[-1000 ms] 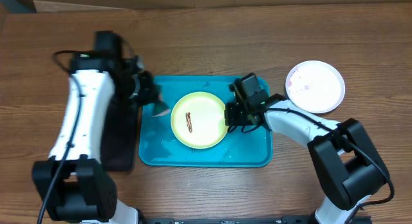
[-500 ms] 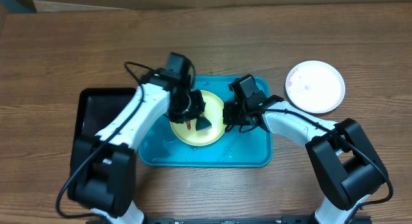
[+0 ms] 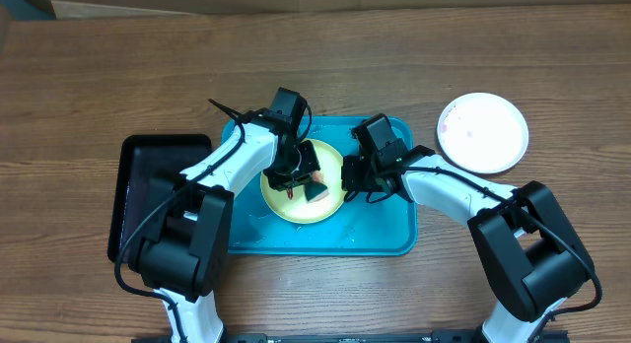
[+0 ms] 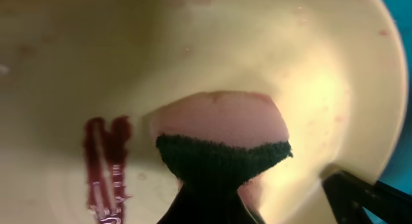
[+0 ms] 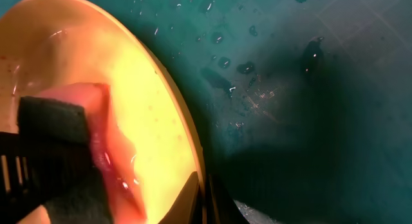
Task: Clean dirty plates on tray and stack at the side
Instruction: 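Scrub the yellow plate with the sponge in the left gripper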
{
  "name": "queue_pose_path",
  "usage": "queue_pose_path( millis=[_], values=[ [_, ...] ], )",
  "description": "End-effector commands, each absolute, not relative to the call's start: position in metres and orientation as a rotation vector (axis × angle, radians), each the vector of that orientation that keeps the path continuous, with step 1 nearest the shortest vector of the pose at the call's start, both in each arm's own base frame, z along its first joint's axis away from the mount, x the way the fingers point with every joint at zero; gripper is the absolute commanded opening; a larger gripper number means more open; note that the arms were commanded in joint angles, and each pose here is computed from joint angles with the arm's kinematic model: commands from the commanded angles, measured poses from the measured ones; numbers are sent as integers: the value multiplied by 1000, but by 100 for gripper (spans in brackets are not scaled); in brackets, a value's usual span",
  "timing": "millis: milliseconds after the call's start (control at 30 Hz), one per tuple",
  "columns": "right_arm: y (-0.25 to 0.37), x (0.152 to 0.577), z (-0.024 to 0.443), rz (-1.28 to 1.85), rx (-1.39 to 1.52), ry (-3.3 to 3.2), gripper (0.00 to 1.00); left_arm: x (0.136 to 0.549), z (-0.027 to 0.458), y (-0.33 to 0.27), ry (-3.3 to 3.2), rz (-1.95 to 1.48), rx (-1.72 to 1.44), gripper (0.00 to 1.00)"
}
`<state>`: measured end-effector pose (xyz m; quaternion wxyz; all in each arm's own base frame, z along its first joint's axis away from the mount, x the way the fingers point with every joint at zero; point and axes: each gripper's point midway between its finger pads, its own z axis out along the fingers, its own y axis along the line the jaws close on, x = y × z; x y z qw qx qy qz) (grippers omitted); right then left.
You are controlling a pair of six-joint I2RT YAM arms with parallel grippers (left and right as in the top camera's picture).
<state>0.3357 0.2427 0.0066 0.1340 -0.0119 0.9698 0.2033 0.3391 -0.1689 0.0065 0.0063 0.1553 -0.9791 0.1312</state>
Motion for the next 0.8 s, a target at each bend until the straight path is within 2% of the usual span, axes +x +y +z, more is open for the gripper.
queue_pose_path(
  millis=[0,200,367,533,700,767],
  values=[
    [226,336,-2,461,0,2826,4,339,-18,-100,-3126,-90,554,4],
    [223,338,-2,436,6,2820,4,345,20,-47,-3147,-509,562,4],
    [224,338,-2,438,6,2816,4,358,57,-44,-3160,-574,551,4],
    [224,338,-2,439,6,2816,4,372,76,-77,-3192,-295,555,4],
    [224,339,-2,440,6,2814,4,377,71,-150,-3139,326,401,4],
    [224,339,-1,441,6,2812,4,376,69,-169,-3113,460,366,4]
  ],
)
